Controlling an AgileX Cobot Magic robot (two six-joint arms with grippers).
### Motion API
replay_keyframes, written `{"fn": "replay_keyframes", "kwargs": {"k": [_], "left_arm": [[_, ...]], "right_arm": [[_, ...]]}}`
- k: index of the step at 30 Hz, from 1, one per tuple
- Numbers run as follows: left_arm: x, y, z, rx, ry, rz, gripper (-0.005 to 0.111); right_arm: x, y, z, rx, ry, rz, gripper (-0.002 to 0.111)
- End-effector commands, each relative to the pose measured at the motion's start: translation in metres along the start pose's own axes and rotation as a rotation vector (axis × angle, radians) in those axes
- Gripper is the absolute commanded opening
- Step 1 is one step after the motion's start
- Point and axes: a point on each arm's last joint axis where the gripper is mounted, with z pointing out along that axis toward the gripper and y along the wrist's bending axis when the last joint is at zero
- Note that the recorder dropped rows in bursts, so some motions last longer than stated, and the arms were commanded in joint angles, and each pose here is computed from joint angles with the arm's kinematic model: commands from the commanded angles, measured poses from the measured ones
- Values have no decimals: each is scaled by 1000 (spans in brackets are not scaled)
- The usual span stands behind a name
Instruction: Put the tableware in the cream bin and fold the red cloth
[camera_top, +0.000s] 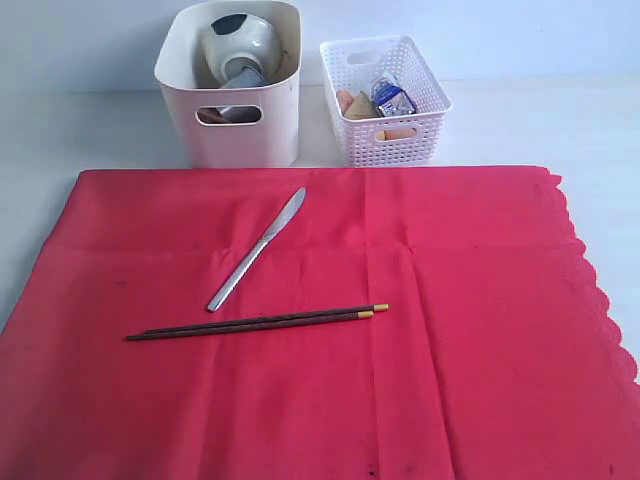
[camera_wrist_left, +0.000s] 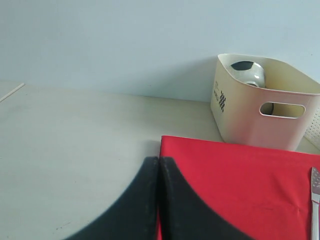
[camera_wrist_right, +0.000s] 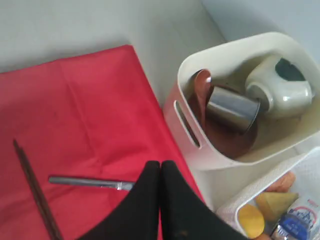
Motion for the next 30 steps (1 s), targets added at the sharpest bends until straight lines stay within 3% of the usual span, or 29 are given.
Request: {"fn": "replay_keyframes", "kwargs": {"k": [1,6,18,30], "left_arm": [[-1,0,-1,1,-10,-5,3],[-1,0,-1,1,-10,-5,3],[-1,0,-1,1,-10,-5,3],[-1,0,-1,1,-10,-5,3]], "right_arm": [[15,14,-1,-61,11,-7,0],[43,29,7,-100,51,8,0],[103,55,25,-61,44,91,0],[147,95,52,-241,86,45,0]]}}
